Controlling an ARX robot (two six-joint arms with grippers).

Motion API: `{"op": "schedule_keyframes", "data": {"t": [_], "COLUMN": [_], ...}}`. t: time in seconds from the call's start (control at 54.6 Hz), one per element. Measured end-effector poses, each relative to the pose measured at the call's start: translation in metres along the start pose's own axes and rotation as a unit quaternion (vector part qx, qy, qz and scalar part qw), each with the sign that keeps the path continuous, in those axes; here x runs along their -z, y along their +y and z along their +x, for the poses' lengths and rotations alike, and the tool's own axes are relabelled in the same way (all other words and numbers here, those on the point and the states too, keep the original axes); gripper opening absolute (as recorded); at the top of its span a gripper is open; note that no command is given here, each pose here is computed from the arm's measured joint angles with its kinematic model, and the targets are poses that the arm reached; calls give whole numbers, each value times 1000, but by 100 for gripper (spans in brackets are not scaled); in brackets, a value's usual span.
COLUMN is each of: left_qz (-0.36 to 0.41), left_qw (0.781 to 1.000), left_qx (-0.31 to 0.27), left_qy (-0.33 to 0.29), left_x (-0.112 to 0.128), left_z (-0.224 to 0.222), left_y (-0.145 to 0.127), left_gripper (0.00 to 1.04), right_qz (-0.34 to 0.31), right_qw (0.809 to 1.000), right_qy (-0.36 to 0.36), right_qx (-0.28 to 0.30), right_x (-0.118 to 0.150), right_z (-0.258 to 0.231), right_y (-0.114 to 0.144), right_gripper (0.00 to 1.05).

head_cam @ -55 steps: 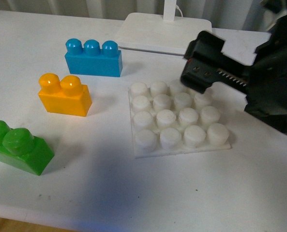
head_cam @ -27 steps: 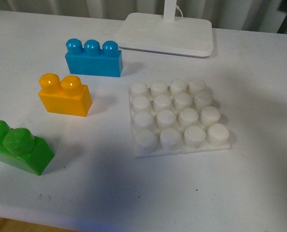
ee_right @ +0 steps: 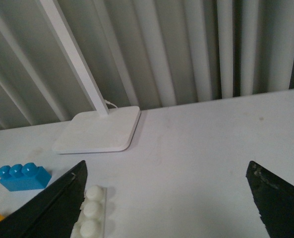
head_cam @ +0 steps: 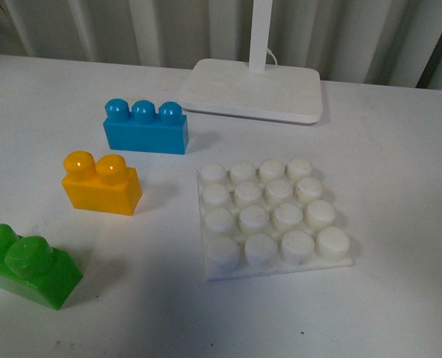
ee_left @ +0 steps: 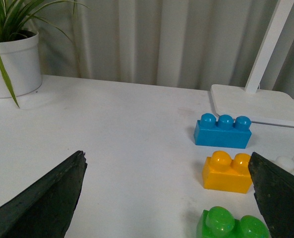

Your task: Insert yellow block into base center

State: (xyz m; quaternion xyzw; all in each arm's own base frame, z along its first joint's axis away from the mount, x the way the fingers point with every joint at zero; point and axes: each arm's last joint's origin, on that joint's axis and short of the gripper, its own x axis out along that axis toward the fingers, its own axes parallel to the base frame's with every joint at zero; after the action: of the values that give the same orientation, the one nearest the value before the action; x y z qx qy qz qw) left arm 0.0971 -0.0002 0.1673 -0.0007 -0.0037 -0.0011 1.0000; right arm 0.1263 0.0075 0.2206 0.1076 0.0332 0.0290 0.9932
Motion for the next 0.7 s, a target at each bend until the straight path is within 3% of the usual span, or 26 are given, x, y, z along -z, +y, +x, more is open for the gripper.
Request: {"op": "schedule_keyframes", "data": {"t": [0.128, 0.421, 0.696], "left_qz": [0, 0, 0], "left_qw": [1000, 1000, 1000], "left_qx": [0, 0, 0], "left_qy": [0, 0, 0], "left_x": [0, 0, 0], "left_z": [0, 0, 0], "left_y": [0, 0, 0], "left_gripper": [98, 98, 98], "right_qz": [-83, -104, -106], "right_qw": [996, 994, 993], "right_qy": [-31, -33, -33], "right_qx": [30, 29, 29], "right_x": [14, 32, 41], "right_z": [-5, -11, -15], "right_y": [-10, -14, -15], "right_gripper": [59, 1, 1]}}
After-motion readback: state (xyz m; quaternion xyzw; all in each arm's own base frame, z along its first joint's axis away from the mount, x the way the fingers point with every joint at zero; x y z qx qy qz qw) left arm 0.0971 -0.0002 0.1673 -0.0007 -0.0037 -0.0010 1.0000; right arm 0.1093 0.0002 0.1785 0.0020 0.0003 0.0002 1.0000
